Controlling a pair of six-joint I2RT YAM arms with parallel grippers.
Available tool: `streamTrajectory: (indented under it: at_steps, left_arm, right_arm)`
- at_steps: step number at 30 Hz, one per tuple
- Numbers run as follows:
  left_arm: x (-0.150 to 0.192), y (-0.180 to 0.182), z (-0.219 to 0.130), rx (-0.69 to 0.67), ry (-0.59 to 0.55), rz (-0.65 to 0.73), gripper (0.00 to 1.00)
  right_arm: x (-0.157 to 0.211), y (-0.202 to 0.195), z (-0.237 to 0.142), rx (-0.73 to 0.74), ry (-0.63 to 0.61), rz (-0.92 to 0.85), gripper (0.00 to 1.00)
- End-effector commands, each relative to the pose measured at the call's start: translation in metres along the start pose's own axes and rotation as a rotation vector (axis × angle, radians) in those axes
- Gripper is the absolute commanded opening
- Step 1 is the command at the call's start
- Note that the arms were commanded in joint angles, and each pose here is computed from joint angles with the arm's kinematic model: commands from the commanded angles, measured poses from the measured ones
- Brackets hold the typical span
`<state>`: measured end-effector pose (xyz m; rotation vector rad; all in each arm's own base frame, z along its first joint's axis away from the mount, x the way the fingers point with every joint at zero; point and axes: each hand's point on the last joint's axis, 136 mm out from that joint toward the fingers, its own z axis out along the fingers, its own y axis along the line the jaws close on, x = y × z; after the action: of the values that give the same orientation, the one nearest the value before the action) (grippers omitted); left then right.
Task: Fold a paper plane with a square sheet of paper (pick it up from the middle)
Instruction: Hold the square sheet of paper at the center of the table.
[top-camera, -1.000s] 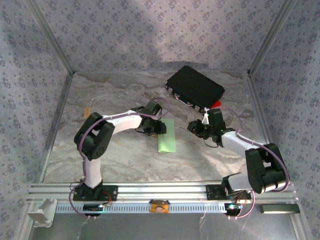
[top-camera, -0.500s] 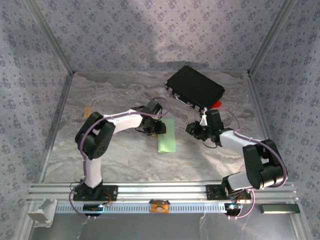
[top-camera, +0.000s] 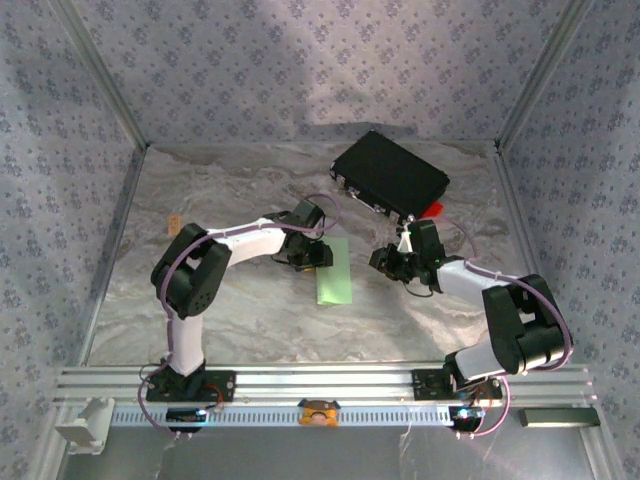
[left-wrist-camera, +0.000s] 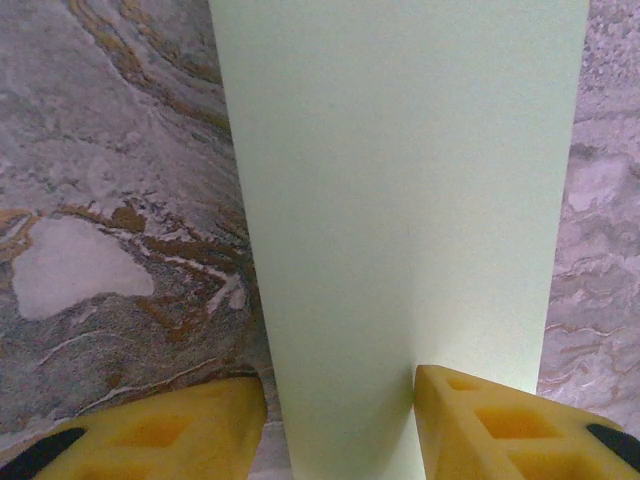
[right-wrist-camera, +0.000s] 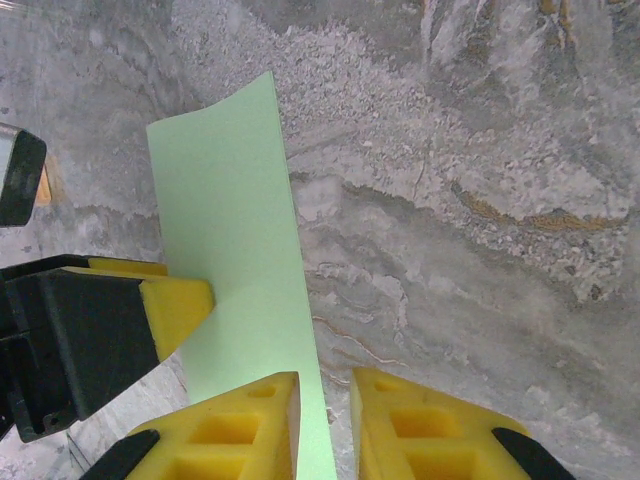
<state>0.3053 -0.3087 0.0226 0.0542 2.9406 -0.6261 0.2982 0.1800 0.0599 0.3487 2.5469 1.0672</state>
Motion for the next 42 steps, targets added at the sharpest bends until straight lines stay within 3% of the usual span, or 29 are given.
streamTrajectory:
  at_steps: [1, 10, 26, 42]
  left_arm:
    - [0.004, 0.037, 0.036, -0.12, 0.014, -0.025, 0.47]
    - [0.009, 0.042, 0.045, -0.138, 0.037, 0.018, 0.45]
    - [0.009, 0.042, 0.05, -0.148, 0.046, 0.042, 0.51]
    - [0.006, 0.049, 0.046, -0.171, 0.028, 0.026, 0.46]
  right_arm:
    - [-0.003, 0.009, 0.002, -0.02, 0.003, -0.013, 0.22]
    - [-0.003, 0.01, 0.002, -0.021, 0.006, -0.016, 0.23]
    - [-0.001, 0.011, 0.005, -0.019, 0.013, -0.02, 0.23]
    - [0.001, 0.012, 0.007, -0.017, 0.022, -0.022, 0.23]
